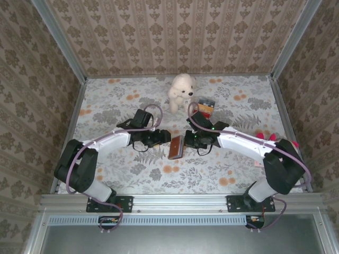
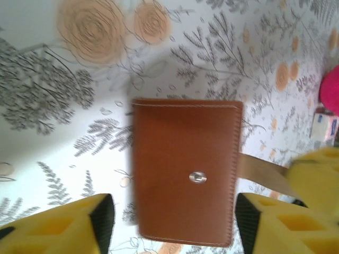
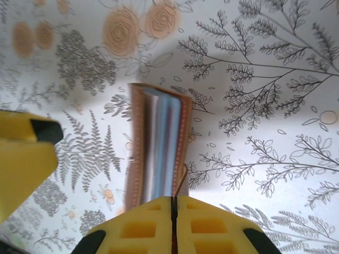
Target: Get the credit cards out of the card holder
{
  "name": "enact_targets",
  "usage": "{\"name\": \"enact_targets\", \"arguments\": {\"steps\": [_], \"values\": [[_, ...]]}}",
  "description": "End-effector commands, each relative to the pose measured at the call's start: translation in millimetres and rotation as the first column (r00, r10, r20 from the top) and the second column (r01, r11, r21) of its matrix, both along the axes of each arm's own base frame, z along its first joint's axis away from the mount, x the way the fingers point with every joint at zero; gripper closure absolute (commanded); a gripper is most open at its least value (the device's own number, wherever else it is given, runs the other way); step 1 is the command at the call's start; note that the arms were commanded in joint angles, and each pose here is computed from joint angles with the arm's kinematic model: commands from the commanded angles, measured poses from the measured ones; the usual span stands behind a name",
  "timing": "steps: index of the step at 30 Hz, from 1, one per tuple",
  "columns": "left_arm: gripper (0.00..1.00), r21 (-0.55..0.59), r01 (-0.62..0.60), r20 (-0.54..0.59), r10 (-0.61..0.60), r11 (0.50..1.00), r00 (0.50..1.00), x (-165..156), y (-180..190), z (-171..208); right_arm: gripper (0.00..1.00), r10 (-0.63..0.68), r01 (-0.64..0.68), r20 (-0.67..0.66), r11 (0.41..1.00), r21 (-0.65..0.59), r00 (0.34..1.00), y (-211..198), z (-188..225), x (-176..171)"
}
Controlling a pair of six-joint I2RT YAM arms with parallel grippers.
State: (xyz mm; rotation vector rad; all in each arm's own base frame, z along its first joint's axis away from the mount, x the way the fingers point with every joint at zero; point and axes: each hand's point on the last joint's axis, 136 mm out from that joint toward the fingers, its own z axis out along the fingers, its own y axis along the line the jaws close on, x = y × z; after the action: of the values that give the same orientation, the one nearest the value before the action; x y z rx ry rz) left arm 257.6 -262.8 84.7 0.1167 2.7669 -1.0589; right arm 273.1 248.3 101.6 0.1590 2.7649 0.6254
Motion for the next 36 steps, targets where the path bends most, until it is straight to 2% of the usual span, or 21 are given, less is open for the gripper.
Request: {"name": "enact_targets", "arguments": {"steps": [1,5,8,16,23,30,33,36], "values": [[0.29,0.049,-0.036,0.035,0.034,0.998,0.999,7.1,17.2,5.9,0.92,0.031,-0.031,0.005,0.999,-0.035,1.000,-7.6,14.7,-8.4],[0.18,0.060,-0.093,0.066,0.089,0.994,0.994,10.2,33.6,13.8,0.92,0.060,-0.060,0.006,0.998,0.021,0.998,5.8,23.5,-6.9],[0.00,0.073,-0.130,0.078,0.125,0.989,0.989,13.8,46.5,17.2,0.92,0.061,-0.063,0.033,0.997,0.049,0.998,15.6,31.1,3.1],[0.00,0.095,-0.138,0.118,0.126,0.986,0.985,14.0,56.5,23.2,0.91,0.081,-0.084,0.040,0.994,0.065,0.996,30.9,33.1,16.5],[0.00,0.080,-0.123,0.123,0.112,0.989,0.986,9.9,55.6,26.9,0.91,0.037,-0.036,0.014,0.999,-0.009,0.999,10.8,12.3,11.1],[0.00,-0.017,-0.085,0.111,0.086,0.996,0.990,8.5,40.1,40.4,0.91,-0.014,0.014,0.003,0.996,-0.084,1.000,-13.3,-3.8,6.9],[0.03,-0.062,-0.061,0.111,0.068,0.996,0.992,8.0,29.5,46.5,0.91,-0.025,0.025,-0.002,0.994,-0.107,1.000,-20.1,-10.3,5.4],[0.12,-0.085,-0.043,0.106,0.052,0.995,0.993,7.7,18.2,48.3,0.91,-0.023,0.022,-0.010,0.994,-0.112,1.000,-22.3,-13.4,5.4]]}}
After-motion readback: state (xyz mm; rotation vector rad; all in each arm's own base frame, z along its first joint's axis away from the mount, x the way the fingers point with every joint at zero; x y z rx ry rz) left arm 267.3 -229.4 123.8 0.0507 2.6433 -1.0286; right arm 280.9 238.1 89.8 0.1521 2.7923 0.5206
